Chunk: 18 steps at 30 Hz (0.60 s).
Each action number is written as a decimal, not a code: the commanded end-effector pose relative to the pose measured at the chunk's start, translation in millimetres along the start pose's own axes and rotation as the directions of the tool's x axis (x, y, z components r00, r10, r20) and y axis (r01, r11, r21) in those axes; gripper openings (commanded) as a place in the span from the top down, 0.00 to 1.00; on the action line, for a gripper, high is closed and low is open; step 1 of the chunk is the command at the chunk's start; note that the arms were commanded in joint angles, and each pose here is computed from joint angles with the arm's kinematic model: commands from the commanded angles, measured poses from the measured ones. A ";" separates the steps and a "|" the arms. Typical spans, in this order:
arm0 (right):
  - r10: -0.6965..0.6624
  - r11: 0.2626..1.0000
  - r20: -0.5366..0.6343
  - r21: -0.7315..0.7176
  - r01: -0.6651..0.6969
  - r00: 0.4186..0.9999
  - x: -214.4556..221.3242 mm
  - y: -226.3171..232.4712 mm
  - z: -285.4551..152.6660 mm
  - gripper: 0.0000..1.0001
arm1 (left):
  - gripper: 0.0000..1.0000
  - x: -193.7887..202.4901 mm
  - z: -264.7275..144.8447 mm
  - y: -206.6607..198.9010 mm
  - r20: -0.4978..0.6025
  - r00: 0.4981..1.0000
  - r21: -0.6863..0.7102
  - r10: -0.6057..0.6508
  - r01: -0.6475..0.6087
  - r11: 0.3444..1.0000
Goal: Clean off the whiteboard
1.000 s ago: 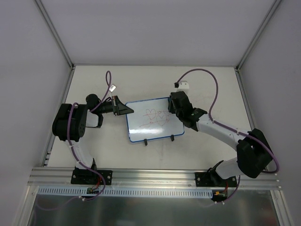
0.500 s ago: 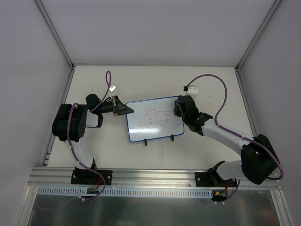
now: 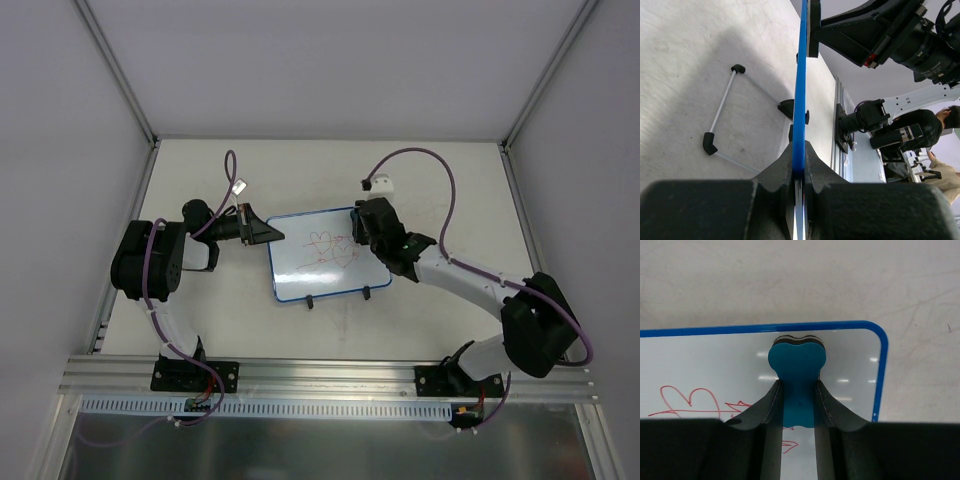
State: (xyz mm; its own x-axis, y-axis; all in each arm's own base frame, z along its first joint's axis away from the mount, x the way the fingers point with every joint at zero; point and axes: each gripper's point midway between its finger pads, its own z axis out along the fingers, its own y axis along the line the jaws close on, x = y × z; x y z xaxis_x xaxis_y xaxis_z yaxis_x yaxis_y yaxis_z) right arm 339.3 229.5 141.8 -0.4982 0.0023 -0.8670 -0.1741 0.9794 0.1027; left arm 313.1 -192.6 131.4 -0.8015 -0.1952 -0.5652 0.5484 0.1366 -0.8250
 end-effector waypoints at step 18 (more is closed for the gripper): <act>-0.432 0.827 0.011 -0.393 0.401 0.902 37.1 124.4 -13.7 1.00 | 1.00 -9.3 3.4 -31.7 0.020 0.926 0.116 0.378 -0.377 0.919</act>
State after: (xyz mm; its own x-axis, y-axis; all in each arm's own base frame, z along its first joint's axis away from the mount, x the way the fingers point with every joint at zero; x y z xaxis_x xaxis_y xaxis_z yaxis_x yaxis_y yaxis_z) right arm 297.5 330.0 134.9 -0.4050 -0.3352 -0.8506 -0.5893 0.8071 -0.0375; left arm 312.9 -192.7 131.3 -0.8018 -0.1942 -0.5652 0.5485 0.1362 -0.8250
